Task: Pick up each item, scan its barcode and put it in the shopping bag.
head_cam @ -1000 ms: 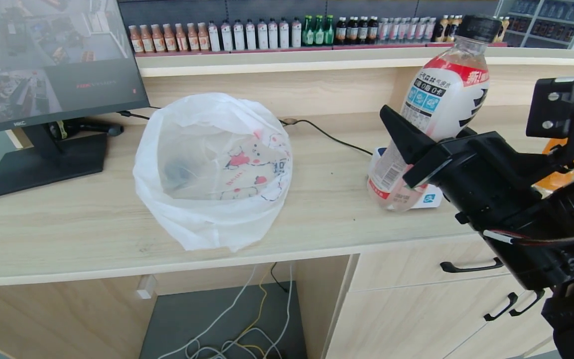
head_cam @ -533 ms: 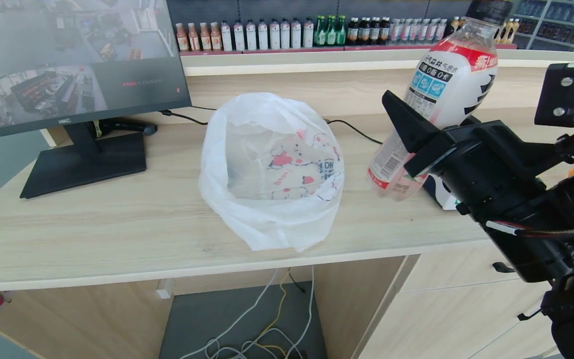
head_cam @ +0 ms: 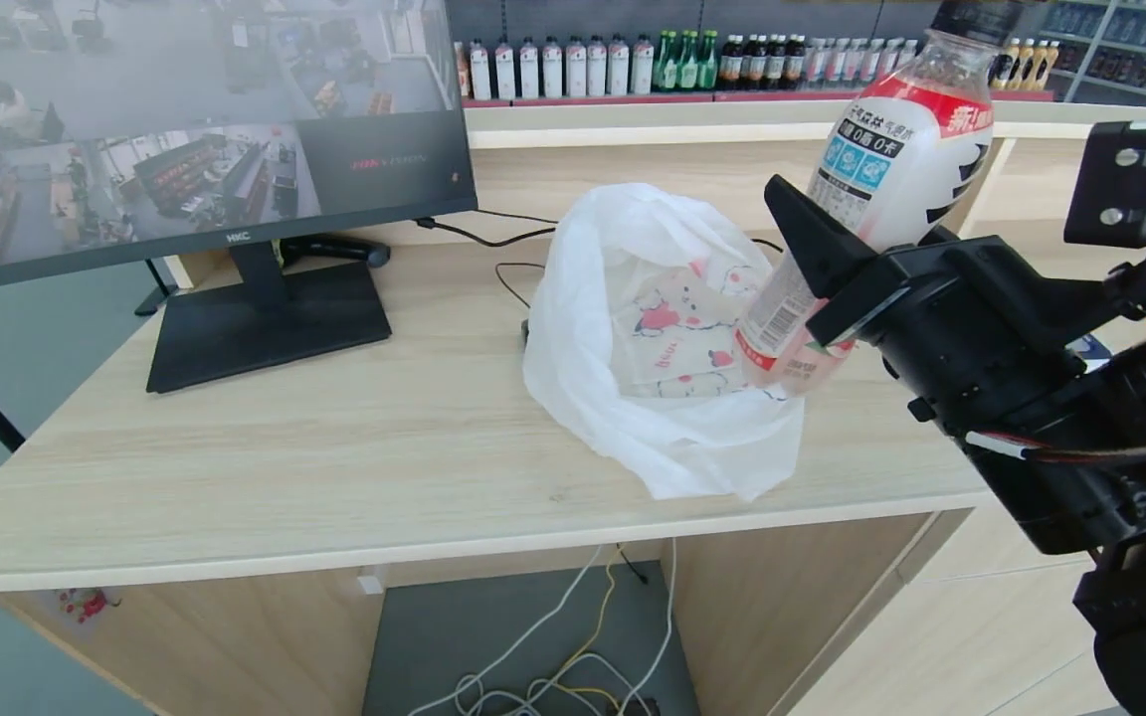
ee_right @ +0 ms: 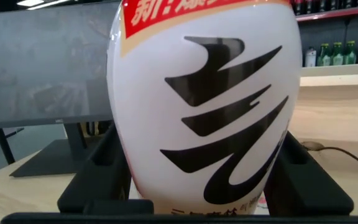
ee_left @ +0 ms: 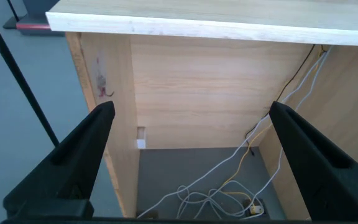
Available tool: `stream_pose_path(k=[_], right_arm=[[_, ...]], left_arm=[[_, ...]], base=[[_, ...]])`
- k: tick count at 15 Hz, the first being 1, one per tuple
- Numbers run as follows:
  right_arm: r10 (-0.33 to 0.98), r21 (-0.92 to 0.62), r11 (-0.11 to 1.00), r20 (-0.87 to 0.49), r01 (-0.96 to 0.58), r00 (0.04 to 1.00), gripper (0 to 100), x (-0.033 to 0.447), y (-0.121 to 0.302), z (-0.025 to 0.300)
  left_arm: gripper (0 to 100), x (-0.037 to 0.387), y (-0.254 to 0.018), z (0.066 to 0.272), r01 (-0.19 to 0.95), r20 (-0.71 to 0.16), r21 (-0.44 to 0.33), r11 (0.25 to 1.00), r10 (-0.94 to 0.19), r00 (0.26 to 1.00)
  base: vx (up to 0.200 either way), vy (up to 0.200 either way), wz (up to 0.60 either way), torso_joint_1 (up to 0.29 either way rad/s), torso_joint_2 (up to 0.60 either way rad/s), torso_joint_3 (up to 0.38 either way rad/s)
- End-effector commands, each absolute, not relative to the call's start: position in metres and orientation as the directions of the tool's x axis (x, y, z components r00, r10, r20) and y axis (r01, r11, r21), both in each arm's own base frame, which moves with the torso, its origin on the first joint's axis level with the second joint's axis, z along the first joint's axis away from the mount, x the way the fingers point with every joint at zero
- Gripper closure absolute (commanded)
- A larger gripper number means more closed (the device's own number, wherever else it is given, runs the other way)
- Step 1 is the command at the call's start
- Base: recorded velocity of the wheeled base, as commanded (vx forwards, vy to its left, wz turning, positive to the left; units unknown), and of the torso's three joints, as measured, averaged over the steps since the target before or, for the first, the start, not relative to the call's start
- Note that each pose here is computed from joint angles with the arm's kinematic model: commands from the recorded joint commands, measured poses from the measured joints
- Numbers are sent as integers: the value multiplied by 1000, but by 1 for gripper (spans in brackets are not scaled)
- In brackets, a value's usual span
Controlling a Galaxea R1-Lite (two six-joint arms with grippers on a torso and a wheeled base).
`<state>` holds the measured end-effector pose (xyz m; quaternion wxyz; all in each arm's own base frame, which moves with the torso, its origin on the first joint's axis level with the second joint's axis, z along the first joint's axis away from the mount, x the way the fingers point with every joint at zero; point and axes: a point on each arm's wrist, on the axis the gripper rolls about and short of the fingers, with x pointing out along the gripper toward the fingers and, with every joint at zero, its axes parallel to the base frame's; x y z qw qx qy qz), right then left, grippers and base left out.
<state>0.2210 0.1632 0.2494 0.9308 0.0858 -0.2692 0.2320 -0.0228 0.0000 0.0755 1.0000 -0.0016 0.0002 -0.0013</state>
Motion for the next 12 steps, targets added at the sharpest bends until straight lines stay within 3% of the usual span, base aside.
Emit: stream_pose_path(k=[1, 12], right_arm=[[377, 34, 882, 546, -470, 748, 100, 226, 164, 250], [372, -1, 894, 560, -449, 740, 100, 271, 173, 246]], left_arm=[[0, -23, 0, 75, 3, 0, -3, 1000, -3, 1000], [0, -23, 0, 75, 3, 0, 2, 1000, -3, 1000]], base=[[0, 0, 0, 0, 0, 0], [0, 0, 0, 0, 0, 0]])
